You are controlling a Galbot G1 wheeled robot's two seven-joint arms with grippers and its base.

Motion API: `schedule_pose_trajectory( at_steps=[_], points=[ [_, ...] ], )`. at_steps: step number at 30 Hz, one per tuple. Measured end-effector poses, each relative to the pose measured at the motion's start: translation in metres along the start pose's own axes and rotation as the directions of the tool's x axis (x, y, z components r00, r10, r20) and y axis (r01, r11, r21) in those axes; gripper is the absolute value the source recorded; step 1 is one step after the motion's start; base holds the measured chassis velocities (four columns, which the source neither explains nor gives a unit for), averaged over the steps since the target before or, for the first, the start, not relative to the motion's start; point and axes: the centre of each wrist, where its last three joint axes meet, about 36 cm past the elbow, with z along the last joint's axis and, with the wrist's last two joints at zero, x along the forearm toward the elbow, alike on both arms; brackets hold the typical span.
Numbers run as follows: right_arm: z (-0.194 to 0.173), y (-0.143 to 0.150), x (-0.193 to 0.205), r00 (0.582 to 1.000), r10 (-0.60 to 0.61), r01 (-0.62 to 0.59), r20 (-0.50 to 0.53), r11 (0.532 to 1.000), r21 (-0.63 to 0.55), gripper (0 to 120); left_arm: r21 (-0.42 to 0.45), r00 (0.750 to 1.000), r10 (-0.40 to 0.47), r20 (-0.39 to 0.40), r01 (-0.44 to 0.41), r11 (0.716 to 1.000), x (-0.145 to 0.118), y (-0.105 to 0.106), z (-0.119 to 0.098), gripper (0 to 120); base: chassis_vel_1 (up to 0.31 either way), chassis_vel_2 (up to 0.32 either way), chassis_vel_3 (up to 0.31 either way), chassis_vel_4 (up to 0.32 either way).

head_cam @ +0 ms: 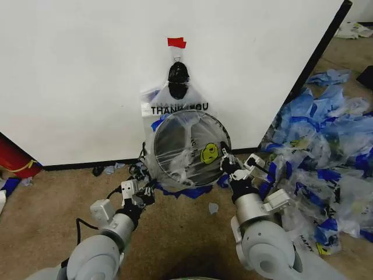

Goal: Pick up the garbage bag from the wall and place it over the trash bin.

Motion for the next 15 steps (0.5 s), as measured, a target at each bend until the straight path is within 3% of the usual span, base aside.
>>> schedule_pose_trajectory(
  at_steps=[10, 15],
  points=[
    [0.003, -0.001, 0.001, 1.000, 0.000, 0.000, -0.005, 1.000, 0.003, 1, -0.026, 1.000, -0.020, 0.003, 0.020, 0.999, -0.001, 0.006, 0.009, 0, 0.000, 0.000, 0.000, 0.000],
    [0.006, -0.004, 0.000, 1.000, 0.003, -0.003, -0.004, 1.000, 0.019, 1, -0.061, 0.999, -0.008, 0.036, 0.010, 0.998, 0.010, 0.004, -0.006, 10, 0.000, 0.000, 0.000, 0.000]
  ],
)
